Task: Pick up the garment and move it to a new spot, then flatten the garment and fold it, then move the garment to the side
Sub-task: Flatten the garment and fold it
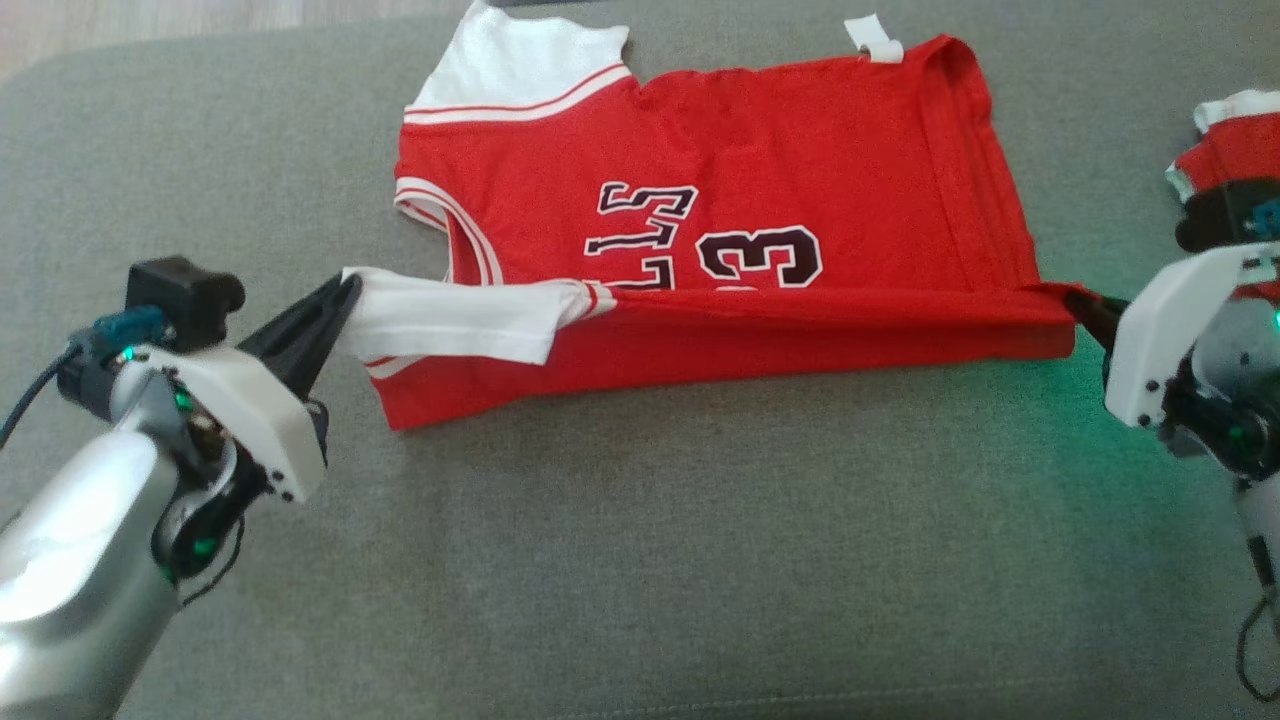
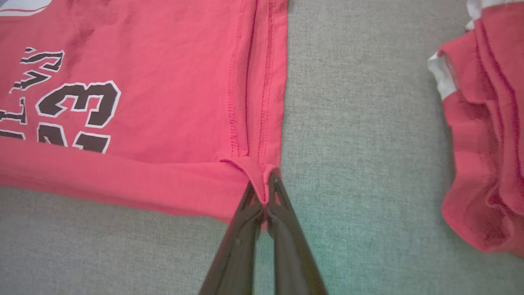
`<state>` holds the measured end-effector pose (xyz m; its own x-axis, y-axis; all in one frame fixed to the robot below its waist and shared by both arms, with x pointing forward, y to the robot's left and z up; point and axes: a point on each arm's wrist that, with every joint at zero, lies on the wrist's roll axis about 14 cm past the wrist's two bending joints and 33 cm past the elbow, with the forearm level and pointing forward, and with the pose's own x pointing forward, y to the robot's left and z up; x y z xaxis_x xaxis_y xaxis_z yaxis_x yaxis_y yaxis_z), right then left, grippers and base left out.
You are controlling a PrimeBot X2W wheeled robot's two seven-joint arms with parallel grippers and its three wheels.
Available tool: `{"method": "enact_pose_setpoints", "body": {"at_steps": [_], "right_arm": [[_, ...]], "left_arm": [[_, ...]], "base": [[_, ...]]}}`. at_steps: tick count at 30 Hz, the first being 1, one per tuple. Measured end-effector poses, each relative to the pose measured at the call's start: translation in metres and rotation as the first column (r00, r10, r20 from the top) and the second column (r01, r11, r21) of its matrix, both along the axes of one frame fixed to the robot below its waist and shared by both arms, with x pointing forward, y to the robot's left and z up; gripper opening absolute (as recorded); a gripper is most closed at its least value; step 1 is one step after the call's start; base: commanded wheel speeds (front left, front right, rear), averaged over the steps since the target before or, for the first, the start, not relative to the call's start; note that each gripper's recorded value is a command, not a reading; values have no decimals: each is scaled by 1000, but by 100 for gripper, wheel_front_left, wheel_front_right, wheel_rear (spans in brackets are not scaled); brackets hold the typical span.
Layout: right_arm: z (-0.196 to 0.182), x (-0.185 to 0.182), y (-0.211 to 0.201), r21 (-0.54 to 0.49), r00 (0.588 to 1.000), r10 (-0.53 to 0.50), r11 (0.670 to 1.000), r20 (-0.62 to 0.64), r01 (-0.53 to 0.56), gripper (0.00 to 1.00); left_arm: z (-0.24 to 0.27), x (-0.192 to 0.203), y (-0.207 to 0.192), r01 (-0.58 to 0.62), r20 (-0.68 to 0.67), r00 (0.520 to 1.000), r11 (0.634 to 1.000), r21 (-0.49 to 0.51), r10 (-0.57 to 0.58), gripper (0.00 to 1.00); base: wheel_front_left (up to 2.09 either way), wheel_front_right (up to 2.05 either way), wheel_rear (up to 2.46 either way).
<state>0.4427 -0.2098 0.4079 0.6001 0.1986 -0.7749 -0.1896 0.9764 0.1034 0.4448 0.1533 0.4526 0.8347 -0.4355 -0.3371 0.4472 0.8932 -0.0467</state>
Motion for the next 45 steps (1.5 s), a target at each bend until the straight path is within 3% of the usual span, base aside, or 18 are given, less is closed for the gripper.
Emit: {"method": "enact_pose_setpoints", "body": {"at_steps": [11, 12, 13, 14, 19, 23, 27, 32, 37, 41, 45], "right_arm": [[-14, 18, 3, -18, 1000, -2, 1000, -27, 2, 0], [-17, 18, 2, -26, 999, -4, 1000, -35, 3, 42], [-17, 19, 1, -35, 1000, -1, 999, -28, 0, 100], [-16, 23, 0, -38, 1000, -6, 999, -8, 6, 100], [22, 66, -9, 5, 971, -86, 996, 223, 87, 100], [69, 94, -5, 76, 888, -138, 990, 439, 116, 100], [100, 97, 7, 163, 796, -184, 981, 576, 110, 100], [131, 81, 28, 253, 681, -223, 966, 697, 57, 100], [141, 48, 39, 294, 591, -251, 955, 766, 24, 100], [138, 24, 44, 309, 554, -271, 951, 787, 27, 100], [127, 7, 49, 315, 556, -280, 948, 783, 35, 100]], "left_arm": [[-28, 19, -4, 26, -69, 997, 998, 55, -22, 0], [-30, 20, -5, 27, -72, 997, 998, 59, -23, 0], [-31, 21, -6, 27, -71, 997, 998, 60, -23, 36], [-30, 24, -7, 25, -60, 998, 998, 60, -21, 100], [-8, 49, -3, -63, 63, 996, 998, 4, 63, 100], [38, 73, 9, -179, 210, 957, 976, -122, 201, 100], [79, 78, 16, -236, 276, 910, 933, -270, 310, 100], [130, 55, 28, -272, 364, 813, 849, -454, 455, 100], [116, 10, 26, -316, 336, 787, 806, -501, 518, 100], [109, -12, 13, -308, 337, 792, 810, -499, 509, 100], [98, -24, 10, -319, 323, 801, 816, -483, 504, 100]], "base": [[0, 0, 0], [0, 0, 0], [0, 0, 0], [0, 0, 0], [0, 0, 0], [0, 0, 0], [0, 0, 0], [0, 0, 0], [0, 0, 0], [0, 0, 0], [0, 0, 0]]}}
